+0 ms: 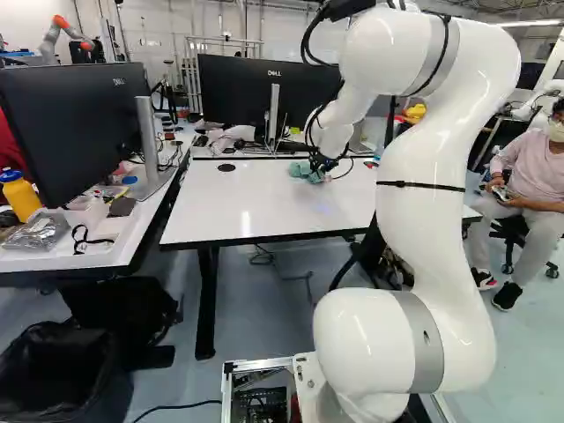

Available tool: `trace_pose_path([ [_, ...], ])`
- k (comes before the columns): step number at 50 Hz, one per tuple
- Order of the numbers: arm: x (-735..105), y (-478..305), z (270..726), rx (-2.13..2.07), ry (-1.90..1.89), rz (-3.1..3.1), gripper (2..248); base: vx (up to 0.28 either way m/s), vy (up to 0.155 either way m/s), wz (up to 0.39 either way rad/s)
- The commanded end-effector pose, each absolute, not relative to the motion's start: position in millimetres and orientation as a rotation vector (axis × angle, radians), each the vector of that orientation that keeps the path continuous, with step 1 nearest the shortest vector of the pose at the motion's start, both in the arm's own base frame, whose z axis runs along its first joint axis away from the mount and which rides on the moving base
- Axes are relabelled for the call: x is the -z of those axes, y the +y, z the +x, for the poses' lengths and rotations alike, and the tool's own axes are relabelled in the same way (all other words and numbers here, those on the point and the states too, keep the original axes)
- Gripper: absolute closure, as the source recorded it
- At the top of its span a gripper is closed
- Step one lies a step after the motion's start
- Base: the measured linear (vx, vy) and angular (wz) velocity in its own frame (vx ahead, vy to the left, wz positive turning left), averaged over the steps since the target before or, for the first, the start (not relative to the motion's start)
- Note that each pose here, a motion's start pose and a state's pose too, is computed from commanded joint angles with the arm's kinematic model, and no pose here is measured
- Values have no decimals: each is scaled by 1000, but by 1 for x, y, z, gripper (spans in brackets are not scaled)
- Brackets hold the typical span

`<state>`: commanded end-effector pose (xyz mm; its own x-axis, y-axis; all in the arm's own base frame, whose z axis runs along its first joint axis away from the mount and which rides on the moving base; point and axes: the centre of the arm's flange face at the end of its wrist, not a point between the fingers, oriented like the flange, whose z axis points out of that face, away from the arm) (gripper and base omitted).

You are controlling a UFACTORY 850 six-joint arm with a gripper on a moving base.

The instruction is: Clean the table with the green towel

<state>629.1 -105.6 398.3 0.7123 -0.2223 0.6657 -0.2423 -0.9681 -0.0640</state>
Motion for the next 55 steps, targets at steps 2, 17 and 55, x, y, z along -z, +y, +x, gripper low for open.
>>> trace_pose_path([
  [2,-398,-107,633,-1119,-392,2879,205,0,0,0],
  [17,-395,-115,660,-1151,-397,2863,205,0,0,0],
  [55,-388,-80,717,-1229,-309,2865,205,0,0,0],
])
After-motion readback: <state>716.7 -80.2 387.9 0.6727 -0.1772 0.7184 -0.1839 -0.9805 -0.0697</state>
